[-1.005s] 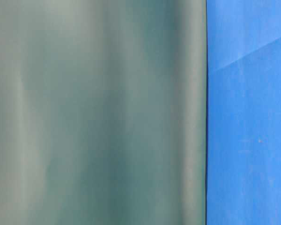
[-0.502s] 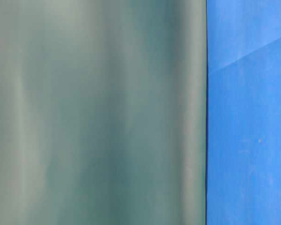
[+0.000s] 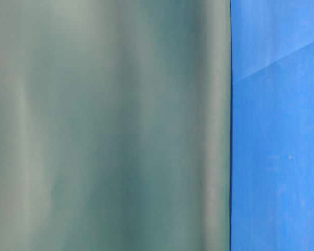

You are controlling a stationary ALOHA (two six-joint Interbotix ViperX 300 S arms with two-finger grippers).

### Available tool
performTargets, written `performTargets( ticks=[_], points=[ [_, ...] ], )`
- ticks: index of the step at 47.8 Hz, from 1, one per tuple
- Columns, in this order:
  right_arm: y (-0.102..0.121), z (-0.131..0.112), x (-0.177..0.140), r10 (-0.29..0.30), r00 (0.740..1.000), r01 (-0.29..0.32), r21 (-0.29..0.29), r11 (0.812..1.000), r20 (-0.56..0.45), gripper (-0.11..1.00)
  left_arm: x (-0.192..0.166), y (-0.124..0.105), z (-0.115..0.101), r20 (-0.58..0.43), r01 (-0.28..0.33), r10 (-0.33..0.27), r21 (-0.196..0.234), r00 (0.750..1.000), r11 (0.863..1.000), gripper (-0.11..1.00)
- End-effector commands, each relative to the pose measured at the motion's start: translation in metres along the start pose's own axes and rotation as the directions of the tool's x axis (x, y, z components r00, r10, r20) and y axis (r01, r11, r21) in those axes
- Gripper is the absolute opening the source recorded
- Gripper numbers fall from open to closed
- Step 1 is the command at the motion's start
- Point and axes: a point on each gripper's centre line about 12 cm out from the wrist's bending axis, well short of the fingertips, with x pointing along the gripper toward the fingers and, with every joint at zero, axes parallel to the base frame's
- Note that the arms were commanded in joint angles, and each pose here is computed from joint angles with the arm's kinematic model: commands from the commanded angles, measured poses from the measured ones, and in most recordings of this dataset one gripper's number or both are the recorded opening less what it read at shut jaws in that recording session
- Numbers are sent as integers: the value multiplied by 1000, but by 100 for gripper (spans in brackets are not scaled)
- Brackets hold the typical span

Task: Fold the blue towel.
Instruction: 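Open both grippers to release the folded edge, then grasp the left and right ends of the folded strip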

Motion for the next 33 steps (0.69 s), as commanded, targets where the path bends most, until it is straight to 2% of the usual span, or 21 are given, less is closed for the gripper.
performTargets(
  ticks=[1, 12, 26, 31, 33],
  points=[
    [0, 2, 7, -10, 1000, 10, -1, 1000, -7, 81, 6, 3, 5, 9, -9, 9, -2, 1000, 1000, 78],
    [-3, -6, 20, -37, 998, 37, -3, 999, -47, 81, 12, 8, -7, -34, -24, 23, -15, 999, 1000, 78],
    [-6, -9, 20, -49, 998, 49, -1, 999, -40, 80, 12, 2, -9, -45, -7, 7, 5, 999, 1000, 74],
    [-7, -8, 20, -51, 998, 51, -10, 999, -29, 73, 12, 1, -10, -50, -7, 7, 5, 999, 1000, 64],
    [-6, -7, 20, -50, 998, 50, -13, 999, -26, 64, 12, 1, -11, -61, -8, 9, 5, 998, 1000, 58]
  ],
)
